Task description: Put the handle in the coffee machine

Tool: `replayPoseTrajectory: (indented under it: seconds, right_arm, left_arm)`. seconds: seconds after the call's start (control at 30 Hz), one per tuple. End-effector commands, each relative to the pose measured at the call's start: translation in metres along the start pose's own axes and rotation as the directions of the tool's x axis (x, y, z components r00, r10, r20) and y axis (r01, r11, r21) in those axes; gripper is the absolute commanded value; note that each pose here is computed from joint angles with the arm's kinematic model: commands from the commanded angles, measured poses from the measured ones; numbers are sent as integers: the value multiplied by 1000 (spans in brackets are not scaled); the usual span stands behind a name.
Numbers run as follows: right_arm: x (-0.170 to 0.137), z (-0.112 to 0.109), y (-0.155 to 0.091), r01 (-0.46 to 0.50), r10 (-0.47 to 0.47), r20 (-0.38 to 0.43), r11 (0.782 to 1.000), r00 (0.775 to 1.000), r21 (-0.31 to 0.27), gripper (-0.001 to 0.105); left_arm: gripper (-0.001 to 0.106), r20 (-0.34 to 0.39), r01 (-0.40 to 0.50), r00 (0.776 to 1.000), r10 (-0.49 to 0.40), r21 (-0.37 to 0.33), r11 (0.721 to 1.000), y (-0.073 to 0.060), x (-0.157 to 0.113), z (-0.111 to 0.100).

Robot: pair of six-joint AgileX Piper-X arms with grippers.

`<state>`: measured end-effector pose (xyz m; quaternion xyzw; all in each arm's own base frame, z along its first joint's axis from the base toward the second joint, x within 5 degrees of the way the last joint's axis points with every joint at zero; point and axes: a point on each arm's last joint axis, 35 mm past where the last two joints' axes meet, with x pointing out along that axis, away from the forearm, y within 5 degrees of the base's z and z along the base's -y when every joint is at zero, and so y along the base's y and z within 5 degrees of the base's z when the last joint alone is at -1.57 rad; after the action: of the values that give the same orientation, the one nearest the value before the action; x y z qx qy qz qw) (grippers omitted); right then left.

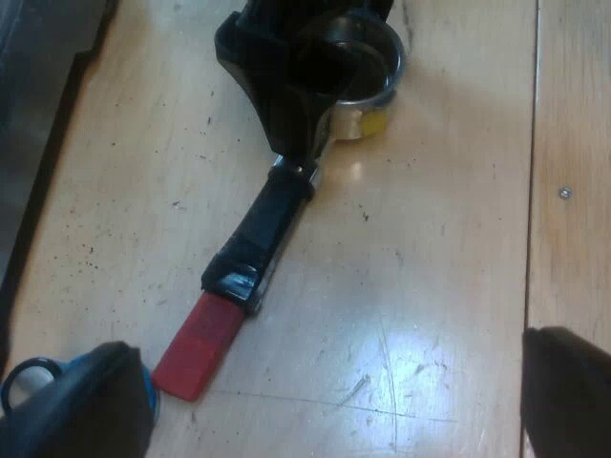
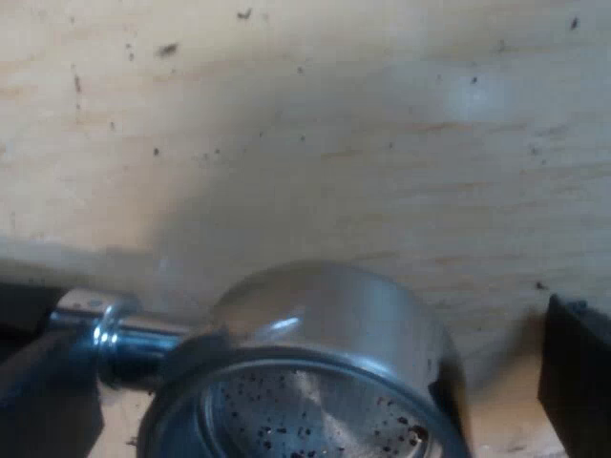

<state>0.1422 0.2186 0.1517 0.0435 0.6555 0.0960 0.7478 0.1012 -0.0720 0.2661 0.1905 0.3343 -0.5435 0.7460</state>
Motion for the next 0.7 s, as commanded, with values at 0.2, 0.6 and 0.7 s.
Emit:
replayPoseTrajectory:
  seconds: [0.2,0.6,0.7]
  right_arm:
    - [1,-1,-3,21,-21,-30,1000,999,-7,94]
    - [-4,-1,-2,3,-3,-26,1000,1000,-17,94]
    - [-7,-2,-4,23,-23,-8,1000,1000,-18,94]
  left_arm:
    - [80,-3,11,1000,-11,-8,1000,-1,1,-1]
    - [80,-3,11,1000,-11,-8,1000,-1,1,-1]
    - [80,-3,11,1000,-11,-8,1000,-1,1,-1]
